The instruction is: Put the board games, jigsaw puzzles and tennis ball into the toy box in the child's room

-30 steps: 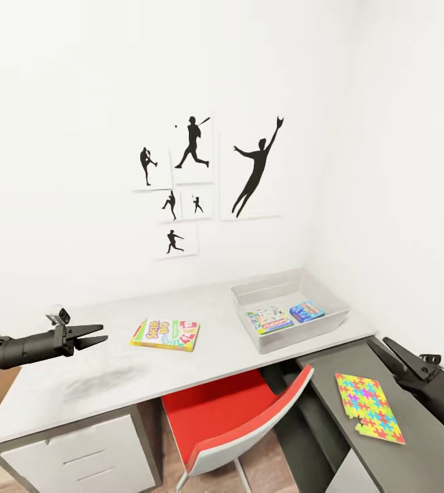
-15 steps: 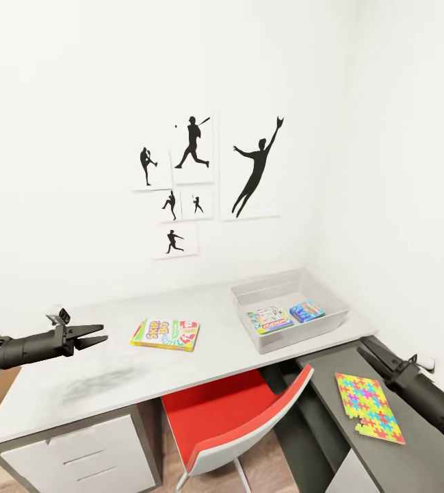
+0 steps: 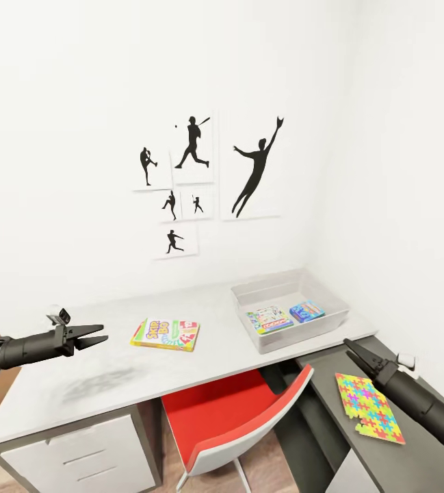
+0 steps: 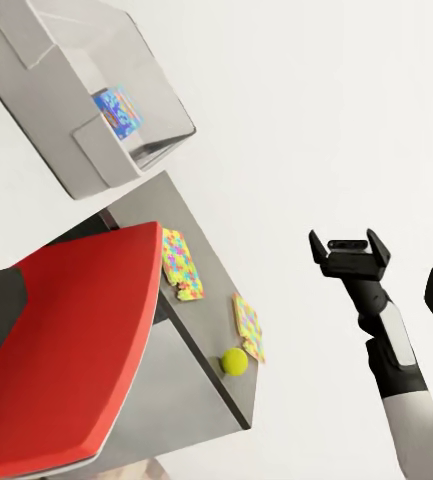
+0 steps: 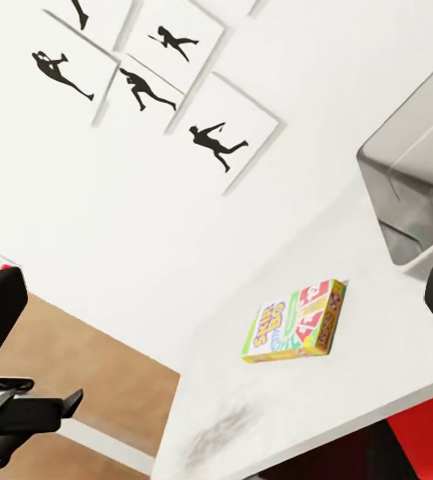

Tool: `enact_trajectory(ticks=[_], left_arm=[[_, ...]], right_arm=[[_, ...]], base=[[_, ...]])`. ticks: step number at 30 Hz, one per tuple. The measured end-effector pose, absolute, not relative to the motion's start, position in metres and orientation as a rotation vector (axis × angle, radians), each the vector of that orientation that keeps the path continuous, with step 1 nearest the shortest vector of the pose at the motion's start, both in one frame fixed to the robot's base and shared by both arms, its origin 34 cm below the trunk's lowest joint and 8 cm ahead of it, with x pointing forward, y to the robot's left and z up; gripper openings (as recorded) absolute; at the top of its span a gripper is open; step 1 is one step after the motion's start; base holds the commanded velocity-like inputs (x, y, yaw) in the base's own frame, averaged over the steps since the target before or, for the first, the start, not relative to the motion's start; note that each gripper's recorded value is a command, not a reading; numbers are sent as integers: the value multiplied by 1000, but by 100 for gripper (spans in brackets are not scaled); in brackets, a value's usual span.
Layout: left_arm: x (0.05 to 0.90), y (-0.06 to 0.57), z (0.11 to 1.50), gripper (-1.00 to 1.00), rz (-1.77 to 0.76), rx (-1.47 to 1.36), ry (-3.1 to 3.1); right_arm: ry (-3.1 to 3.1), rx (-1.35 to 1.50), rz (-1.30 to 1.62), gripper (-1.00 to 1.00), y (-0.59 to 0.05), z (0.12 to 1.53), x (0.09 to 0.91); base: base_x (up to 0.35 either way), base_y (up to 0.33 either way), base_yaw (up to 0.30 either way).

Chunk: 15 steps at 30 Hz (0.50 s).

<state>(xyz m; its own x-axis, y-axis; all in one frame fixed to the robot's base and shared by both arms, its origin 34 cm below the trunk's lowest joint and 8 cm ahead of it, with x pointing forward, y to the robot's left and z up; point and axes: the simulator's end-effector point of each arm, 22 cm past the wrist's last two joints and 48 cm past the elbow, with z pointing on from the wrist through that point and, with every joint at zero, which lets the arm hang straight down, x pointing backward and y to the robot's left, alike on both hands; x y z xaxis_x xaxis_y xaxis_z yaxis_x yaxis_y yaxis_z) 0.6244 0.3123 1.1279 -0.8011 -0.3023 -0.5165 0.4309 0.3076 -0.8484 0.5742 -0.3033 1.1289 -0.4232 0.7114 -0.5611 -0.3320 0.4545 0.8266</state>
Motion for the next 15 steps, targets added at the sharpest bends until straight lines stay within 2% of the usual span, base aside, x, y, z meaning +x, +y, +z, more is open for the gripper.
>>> enact_trajectory(ticks=[7, 15], left_arm=[[625, 312, 1128, 100, -1548, 114, 1968], [625, 312, 1128, 100, -1548, 115, 1968]], right_arm=[[1624, 337, 1202, 100, -304, 1128, 575], [1613, 334, 1188, 100, -306, 1129, 577]], base=[[-24, 3, 0], [-208, 102, 0]])
